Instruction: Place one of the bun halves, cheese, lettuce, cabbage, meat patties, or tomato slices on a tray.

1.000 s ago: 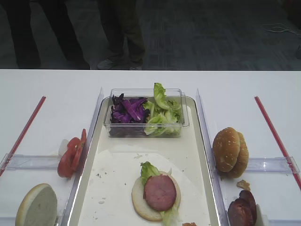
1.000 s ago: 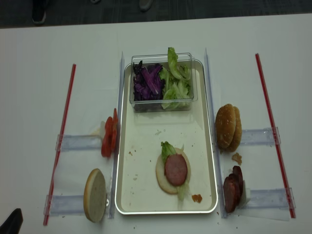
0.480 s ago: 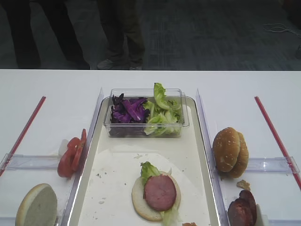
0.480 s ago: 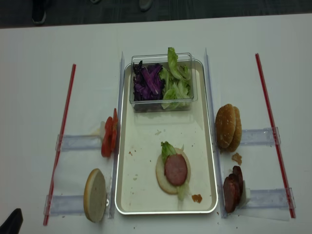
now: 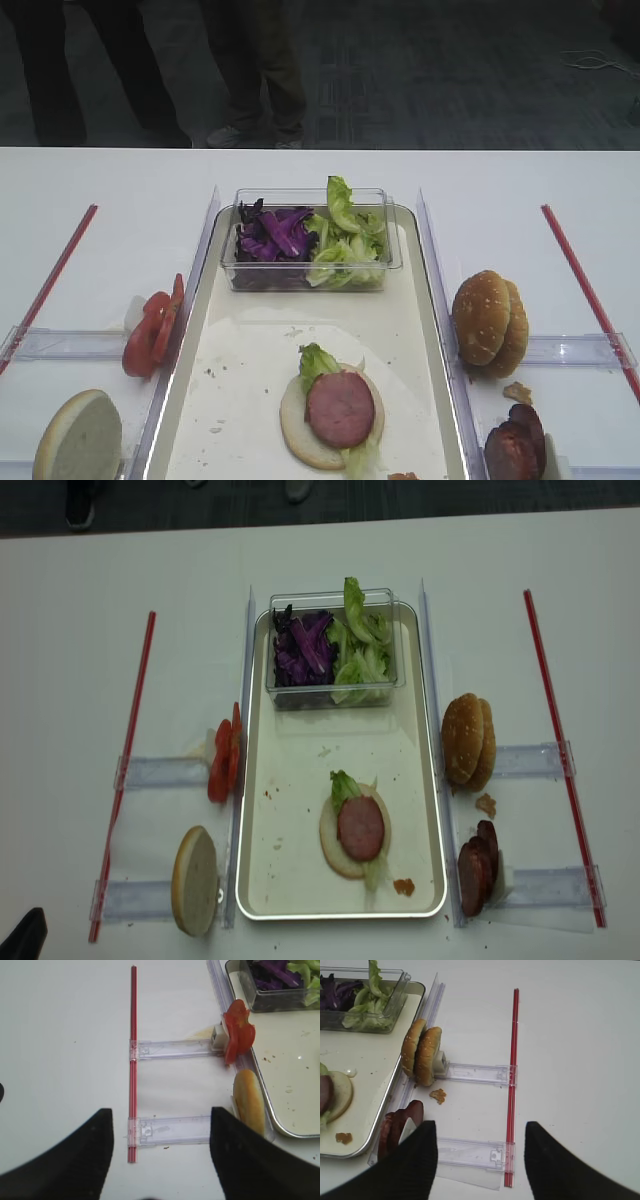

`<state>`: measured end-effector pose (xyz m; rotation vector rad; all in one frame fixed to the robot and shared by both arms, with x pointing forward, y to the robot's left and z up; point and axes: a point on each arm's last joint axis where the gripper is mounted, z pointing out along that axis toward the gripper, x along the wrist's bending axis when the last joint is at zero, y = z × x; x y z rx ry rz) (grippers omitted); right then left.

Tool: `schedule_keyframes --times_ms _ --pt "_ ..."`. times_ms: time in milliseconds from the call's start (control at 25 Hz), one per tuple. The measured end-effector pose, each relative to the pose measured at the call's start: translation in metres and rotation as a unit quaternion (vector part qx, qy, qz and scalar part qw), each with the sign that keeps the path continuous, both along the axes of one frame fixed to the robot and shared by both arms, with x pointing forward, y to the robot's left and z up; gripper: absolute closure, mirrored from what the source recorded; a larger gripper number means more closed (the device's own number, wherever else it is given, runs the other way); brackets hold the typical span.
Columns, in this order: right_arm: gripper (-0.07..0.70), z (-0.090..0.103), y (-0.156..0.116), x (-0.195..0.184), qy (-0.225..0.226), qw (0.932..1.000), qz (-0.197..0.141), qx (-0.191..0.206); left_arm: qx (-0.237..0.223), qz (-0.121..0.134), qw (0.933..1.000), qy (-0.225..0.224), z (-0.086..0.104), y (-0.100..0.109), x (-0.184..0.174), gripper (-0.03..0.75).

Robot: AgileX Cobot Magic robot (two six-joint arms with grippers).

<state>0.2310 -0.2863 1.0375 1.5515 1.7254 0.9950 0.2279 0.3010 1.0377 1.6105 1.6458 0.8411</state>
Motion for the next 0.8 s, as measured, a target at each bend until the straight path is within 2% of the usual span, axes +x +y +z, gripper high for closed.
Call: schedule_keyframes --times_ms 800 --pt "0.193 0.0000 0.0000 0.0000 0.000 1.0000 0.000 -0.001 0.000 0.000 1.0000 0.000 0.0000 0.0000 0.0000 0.315"
